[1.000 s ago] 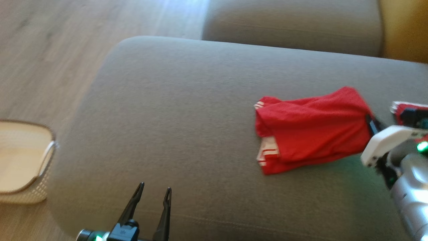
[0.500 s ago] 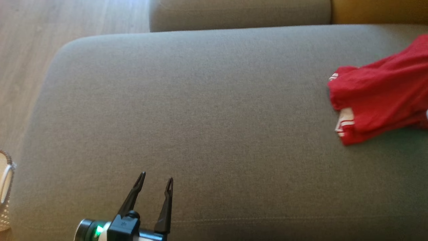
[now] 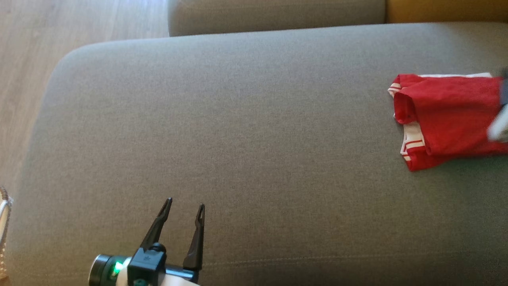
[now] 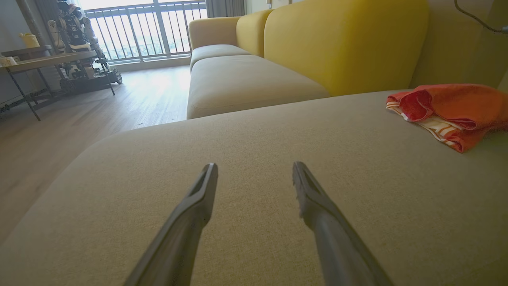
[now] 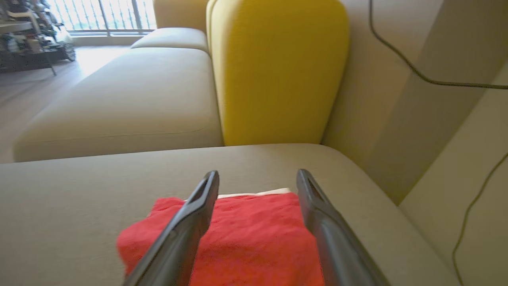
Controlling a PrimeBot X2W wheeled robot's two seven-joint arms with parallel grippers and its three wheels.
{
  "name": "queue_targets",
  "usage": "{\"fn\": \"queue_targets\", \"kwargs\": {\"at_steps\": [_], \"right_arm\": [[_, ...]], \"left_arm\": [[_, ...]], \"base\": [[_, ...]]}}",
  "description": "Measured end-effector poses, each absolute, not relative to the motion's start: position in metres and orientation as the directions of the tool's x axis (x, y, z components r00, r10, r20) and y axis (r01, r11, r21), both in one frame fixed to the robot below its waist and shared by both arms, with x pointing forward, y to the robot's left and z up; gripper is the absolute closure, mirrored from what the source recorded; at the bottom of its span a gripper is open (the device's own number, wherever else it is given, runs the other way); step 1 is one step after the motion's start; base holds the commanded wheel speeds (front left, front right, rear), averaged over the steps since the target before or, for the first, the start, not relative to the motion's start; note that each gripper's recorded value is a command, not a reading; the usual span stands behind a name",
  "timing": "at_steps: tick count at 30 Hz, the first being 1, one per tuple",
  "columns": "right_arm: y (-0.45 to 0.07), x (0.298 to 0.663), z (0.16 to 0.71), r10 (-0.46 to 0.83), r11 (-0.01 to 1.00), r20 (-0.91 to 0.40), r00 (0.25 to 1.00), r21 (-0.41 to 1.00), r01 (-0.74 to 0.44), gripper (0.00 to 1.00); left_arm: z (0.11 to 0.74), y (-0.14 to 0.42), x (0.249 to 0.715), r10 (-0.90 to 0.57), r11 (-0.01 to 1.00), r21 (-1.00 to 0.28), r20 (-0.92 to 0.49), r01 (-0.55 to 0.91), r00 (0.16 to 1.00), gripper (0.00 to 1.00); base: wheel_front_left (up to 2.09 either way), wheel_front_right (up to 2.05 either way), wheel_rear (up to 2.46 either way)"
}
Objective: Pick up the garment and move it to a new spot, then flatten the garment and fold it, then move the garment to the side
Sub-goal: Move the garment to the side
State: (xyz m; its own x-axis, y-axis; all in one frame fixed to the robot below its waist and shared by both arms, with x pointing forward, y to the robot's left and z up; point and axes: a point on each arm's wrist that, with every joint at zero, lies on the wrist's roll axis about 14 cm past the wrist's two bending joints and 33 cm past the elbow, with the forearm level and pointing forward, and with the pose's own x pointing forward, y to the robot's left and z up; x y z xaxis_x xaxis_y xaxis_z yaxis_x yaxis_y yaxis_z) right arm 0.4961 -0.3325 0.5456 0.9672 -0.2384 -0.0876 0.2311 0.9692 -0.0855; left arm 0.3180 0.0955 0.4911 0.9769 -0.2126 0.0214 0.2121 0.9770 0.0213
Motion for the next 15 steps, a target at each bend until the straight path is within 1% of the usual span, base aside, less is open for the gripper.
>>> {"fn": "queue_targets", "kwargs": {"at_steps": [4,8,15], "right_arm": [[-0.272,0.484,0.52,-0.141,0.99,-0.105,0.984,-0.016,0.14,0.0],[-0.231,0.461,0.504,-0.069,0.998,-0.094,0.993,0.007,0.07,0.0],[-0.199,0.424,0.532,0.019,0.999,0.081,0.997,-0.051,-0.015,0.0]], "left_arm": [[0.497,0.097,0.314,-0.199,0.98,0.006,0.041,0.199,0.979,0.0],[0.5,0.104,0.308,-0.164,0.986,-0.015,0.051,0.165,0.985,0.0],[0.518,0.117,0.305,-0.093,0.994,-0.056,0.109,0.099,0.99,0.0]], "base": [[0.0,0.0,0.0],[0.0,0.0,0.0],[0.0,0.0,0.0]]}}
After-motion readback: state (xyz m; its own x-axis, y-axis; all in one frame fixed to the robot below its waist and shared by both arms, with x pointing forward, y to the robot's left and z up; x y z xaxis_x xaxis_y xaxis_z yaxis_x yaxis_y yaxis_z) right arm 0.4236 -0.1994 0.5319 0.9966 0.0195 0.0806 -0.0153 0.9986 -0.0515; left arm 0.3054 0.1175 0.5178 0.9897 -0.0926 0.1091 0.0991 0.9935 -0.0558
